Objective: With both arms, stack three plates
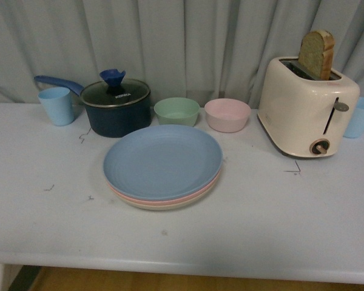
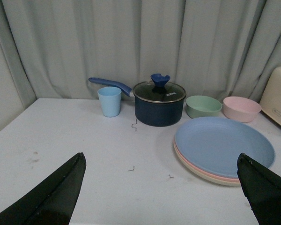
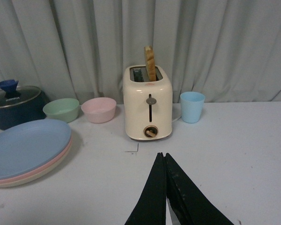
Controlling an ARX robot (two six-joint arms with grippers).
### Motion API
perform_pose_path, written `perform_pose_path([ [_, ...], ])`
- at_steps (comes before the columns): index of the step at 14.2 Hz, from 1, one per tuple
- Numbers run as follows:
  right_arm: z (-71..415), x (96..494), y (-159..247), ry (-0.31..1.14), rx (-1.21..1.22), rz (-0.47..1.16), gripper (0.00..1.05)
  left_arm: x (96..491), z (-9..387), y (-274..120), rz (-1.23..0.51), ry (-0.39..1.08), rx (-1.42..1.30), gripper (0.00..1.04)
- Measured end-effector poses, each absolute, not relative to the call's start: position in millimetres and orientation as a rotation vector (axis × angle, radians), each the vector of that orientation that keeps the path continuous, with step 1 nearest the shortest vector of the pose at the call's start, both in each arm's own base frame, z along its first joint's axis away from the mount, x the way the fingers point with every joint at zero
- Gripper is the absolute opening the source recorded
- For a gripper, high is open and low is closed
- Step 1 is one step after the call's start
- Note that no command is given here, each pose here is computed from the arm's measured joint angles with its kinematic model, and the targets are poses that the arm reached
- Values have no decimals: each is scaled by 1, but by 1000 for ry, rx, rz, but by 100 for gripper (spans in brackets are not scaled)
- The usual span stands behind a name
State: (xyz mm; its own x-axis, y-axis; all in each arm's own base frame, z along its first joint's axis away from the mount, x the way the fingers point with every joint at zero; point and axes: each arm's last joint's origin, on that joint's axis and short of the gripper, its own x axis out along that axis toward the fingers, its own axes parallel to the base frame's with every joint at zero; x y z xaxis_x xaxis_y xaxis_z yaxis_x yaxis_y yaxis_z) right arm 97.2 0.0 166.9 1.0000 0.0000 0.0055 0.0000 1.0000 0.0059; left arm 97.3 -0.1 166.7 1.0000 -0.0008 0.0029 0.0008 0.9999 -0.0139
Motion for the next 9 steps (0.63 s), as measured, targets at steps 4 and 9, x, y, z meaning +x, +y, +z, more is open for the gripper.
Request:
perform_pose_path([
  [4,167,97,0,-5,4,0,30,97,167,0,-1,-3,-14,98],
  [9,167,97,0,-4,5,0,98,97,167,0,-1,-2,-14,98],
])
